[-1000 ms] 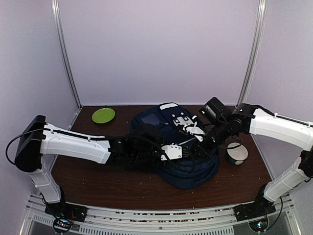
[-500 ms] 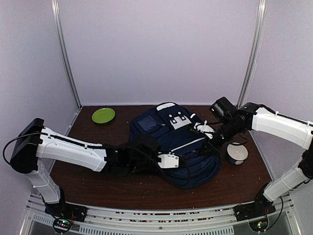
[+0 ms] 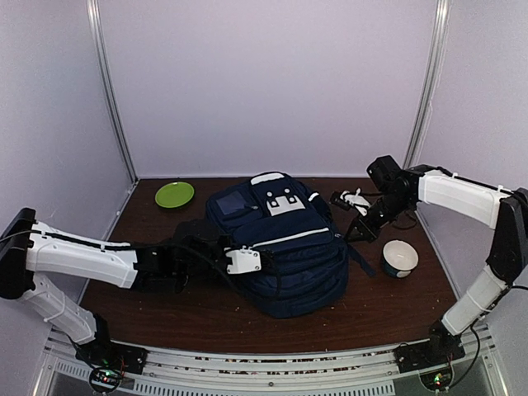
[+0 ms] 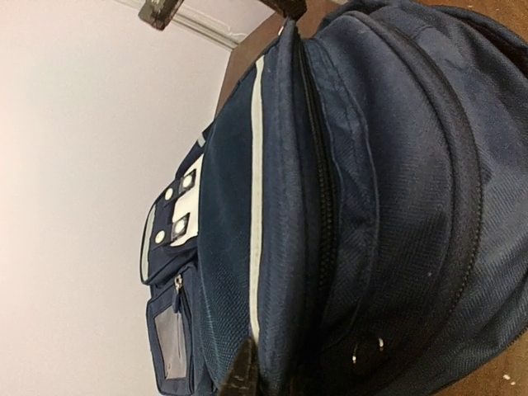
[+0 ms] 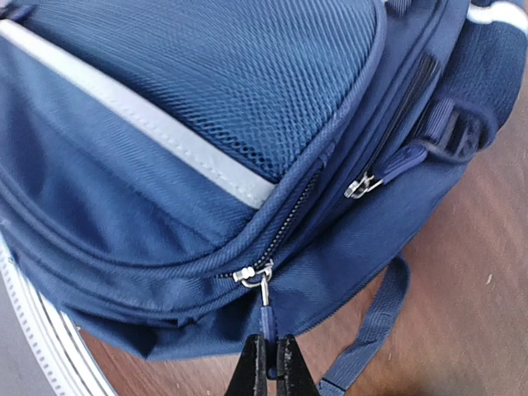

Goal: Pack the student bag
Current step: Zip the upper front pocket of the student bag, then hold the student bag at the center of the board.

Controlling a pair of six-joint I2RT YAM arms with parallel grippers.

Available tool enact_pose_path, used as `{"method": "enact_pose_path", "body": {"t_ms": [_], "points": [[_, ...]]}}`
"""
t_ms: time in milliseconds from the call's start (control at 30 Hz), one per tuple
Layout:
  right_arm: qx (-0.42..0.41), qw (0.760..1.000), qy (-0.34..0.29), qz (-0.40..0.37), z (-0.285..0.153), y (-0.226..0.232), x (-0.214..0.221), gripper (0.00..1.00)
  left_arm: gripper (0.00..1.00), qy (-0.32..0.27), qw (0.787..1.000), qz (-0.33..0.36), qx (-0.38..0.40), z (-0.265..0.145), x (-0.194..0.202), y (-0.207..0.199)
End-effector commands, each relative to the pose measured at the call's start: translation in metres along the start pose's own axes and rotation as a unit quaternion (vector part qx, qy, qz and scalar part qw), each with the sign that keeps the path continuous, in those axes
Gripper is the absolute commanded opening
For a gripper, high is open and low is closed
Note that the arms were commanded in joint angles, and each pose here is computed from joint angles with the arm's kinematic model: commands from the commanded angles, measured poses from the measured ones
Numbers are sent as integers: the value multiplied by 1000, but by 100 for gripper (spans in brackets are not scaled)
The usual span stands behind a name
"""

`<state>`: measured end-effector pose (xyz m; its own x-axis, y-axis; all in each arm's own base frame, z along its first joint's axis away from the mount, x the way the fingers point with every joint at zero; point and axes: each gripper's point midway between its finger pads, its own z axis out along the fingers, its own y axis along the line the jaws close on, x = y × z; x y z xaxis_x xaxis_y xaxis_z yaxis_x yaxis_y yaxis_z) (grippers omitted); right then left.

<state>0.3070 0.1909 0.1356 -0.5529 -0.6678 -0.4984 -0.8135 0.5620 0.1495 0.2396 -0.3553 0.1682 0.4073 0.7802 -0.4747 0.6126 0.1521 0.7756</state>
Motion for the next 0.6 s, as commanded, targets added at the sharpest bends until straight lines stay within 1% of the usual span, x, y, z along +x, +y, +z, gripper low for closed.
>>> {"method": "enact_pose_path", "body": {"t_ms": [0,33,67,133,167,200,267,367,500,567], "points": [[85,996,-17,19,-20,-43,-13,0,14,162,981,-44,-99,-14,87,56],[75,997,-26,20,-22,-37,-17,0,29,160,981,-48,-102,-15,87,58],[62,997,-35,20,-22,-29,-20,0,39,150,982,-53,-98,-16,83,58],[42,998,-48,12,-23,-11,-26,0,50,125,987,-72,-73,-18,73,54],[34,998,-56,4,-26,-1,-28,0,53,114,988,-87,-63,-21,65,54],[29,998,-61,-3,-27,8,-30,0,55,103,988,-100,-49,-24,56,53],[22,997,-68,-20,-28,23,-30,0,56,77,990,-118,-25,-35,33,50],[12,996,-74,-41,-31,44,-28,0,57,10,991,-130,7,-50,-16,47],[-2,995,-88,-50,-41,63,-26,0,57,-34,989,-139,39,-39,-63,42],[-5,994,-94,-57,-48,72,-26,0,57,-42,989,-136,46,-25,-76,33]]}}
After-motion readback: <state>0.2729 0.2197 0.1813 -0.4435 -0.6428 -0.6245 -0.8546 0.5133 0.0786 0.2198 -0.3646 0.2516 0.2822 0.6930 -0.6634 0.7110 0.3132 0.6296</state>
